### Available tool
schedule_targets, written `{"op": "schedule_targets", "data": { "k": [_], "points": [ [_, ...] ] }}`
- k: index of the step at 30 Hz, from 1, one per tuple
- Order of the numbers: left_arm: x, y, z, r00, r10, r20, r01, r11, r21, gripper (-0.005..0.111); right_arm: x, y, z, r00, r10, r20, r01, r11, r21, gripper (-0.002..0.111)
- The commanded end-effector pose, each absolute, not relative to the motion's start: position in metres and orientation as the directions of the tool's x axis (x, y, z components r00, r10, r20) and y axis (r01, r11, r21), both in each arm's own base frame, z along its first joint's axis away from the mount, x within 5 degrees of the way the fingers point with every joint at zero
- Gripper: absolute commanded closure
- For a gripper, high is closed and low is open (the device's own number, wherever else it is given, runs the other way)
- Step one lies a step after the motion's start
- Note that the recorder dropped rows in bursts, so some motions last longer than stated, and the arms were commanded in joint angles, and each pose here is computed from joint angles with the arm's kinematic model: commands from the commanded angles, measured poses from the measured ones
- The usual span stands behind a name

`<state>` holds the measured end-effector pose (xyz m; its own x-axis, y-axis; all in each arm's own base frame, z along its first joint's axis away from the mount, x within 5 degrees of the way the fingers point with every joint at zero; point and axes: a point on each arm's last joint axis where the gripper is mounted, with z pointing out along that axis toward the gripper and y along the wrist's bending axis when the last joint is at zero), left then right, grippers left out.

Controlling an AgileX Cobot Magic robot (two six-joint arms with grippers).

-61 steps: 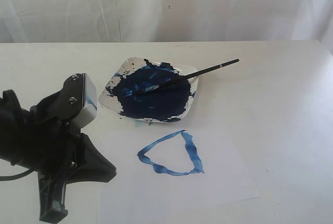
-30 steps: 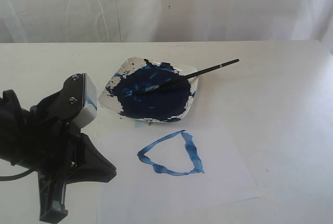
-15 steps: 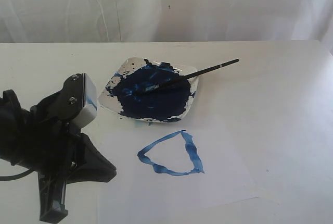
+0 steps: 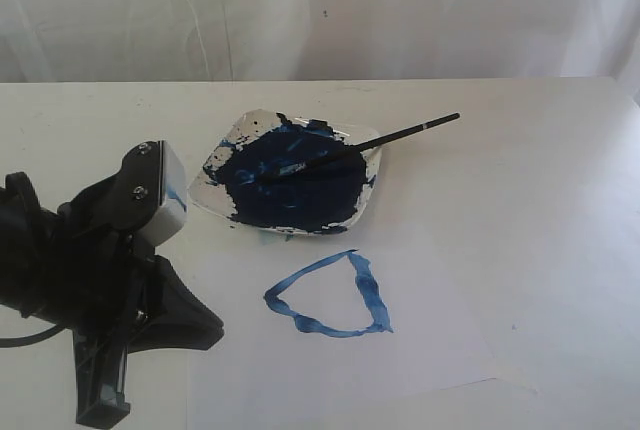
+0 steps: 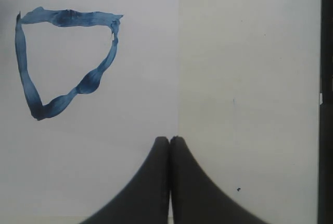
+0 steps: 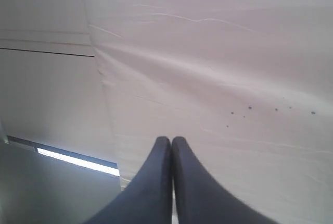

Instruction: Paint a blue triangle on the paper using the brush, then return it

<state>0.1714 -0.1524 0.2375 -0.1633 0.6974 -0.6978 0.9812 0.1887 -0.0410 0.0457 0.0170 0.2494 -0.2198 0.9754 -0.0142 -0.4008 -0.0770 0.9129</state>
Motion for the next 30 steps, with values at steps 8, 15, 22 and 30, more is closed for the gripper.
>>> {"op": "schedule_targets", "data": {
  "k": [8,15,22,30],
  "points": [
    [0.168,-0.154,0.24,-0.164,0.684,-0.71,0.982,0.179,-0.055,0.107,0.055,0.002,0.207,-0.063,0.756,-0.651,0.006,0.653,0.758,0.108],
    [0.168,-0.154,0.24,-0.164,0.684,-0.71,0.982,0.179,-0.055,0.107,0.054,0.002,0.192,-0.203,0.005,-0.979,-0.036,0.999,0.013,0.108],
    [0.168,-0.154,0.24,-0.164,0.684,-0.71,0.982,0.179,-0.055,0.107,0.053,0.003,0.181,-0.261,-0.029,-0.965,-0.058,0.998,-0.015,0.108],
    [0.168,-0.154,0.24,-0.164,0.684,-0.71,0.982,0.179,-0.055,0.107,0.053,0.003,0.181,-0.261,-0.027,-0.965,-0.058,0.998,-0.013,0.108]
  ]
}}
